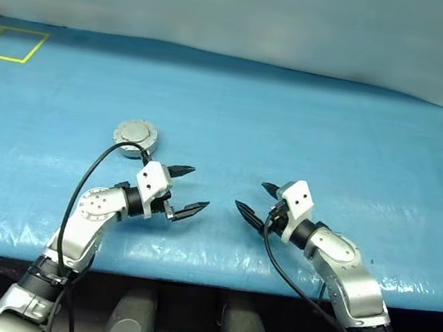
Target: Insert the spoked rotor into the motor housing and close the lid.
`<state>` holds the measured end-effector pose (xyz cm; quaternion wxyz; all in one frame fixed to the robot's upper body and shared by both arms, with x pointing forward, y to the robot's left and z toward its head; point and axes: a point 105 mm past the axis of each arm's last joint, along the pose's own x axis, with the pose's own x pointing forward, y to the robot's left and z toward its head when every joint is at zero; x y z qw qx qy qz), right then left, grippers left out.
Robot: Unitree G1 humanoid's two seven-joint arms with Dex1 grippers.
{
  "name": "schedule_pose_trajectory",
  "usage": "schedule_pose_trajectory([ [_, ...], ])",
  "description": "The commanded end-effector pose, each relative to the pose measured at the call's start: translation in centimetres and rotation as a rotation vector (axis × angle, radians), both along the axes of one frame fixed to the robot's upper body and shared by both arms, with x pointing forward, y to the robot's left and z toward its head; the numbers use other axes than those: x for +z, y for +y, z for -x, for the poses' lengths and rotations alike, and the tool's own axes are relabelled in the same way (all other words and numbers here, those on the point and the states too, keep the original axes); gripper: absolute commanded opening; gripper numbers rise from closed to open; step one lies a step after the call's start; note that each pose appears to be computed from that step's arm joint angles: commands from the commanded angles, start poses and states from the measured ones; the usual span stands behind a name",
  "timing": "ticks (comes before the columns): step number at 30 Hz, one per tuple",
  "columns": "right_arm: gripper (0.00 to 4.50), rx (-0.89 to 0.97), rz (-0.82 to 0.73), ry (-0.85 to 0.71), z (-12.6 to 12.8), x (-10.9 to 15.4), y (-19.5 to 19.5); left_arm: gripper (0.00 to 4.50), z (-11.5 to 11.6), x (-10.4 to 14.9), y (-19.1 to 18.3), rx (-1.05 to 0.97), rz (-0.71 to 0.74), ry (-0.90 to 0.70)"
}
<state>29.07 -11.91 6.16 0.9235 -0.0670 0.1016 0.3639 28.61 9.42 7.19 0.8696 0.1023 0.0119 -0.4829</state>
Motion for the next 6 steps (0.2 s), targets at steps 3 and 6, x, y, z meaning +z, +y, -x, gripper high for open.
schedule_pose_trajectory([
  [3, 4.49, -0.009, -0.014, -0.065, -0.63, 1.69, 0.00, 4.50, -0.54, 0.74, -0.13, 0.008, 0.006, -0.054],
  [6, 4.49, -0.011, -0.014, -0.074, -0.79, 1.86, 0.07, 4.50, -0.61, 0.66, -0.05, 0.010, 0.009, -0.050],
])
